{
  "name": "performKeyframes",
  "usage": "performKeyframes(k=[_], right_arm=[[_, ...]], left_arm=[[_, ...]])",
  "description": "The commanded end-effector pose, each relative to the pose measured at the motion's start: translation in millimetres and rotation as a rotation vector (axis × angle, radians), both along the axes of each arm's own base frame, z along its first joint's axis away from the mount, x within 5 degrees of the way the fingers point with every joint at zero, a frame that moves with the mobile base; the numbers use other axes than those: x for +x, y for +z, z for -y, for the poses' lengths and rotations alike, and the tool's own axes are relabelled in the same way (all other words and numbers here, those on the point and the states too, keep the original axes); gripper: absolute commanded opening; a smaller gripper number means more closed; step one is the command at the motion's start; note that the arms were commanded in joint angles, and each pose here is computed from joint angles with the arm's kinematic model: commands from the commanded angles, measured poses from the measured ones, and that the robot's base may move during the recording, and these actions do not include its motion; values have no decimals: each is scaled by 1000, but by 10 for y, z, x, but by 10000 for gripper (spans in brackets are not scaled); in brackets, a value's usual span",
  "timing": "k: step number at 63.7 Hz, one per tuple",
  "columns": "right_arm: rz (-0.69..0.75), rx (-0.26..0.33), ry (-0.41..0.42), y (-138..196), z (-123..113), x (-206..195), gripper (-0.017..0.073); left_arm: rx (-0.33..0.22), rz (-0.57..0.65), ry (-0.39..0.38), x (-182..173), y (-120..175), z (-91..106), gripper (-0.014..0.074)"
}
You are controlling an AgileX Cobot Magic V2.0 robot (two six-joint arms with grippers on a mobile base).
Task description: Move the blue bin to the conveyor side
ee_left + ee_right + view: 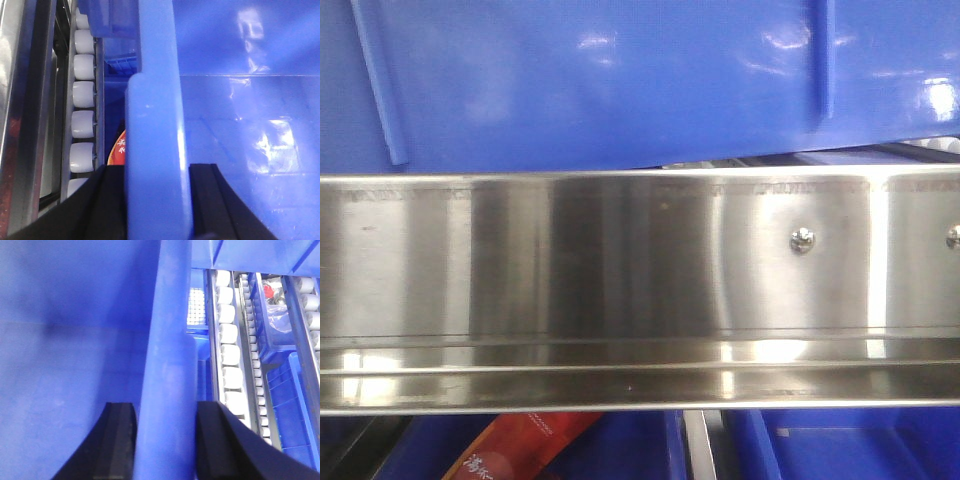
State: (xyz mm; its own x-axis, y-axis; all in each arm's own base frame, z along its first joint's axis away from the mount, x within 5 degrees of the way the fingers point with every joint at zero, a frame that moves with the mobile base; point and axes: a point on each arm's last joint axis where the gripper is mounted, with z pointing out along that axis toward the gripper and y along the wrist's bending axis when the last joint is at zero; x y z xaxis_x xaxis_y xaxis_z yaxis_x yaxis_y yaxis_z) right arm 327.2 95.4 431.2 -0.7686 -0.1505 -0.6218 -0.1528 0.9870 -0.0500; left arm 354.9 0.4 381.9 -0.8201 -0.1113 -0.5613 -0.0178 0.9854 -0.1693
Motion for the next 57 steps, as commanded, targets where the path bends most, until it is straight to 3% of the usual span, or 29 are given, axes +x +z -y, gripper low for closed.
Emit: performKeyframes(k=[1,28,57], right_arm=[[33,-8,4,65,25,-15,-78],[215,62,-8,646,149,-390,-78],[310,128,9,947,271,-872,-78]], left_arm=[[-7,4,-10,-25,74,25,-13],[13,185,-22,-494,842,40,-18],[21,330,-25,-1105,1281,63,-18]])
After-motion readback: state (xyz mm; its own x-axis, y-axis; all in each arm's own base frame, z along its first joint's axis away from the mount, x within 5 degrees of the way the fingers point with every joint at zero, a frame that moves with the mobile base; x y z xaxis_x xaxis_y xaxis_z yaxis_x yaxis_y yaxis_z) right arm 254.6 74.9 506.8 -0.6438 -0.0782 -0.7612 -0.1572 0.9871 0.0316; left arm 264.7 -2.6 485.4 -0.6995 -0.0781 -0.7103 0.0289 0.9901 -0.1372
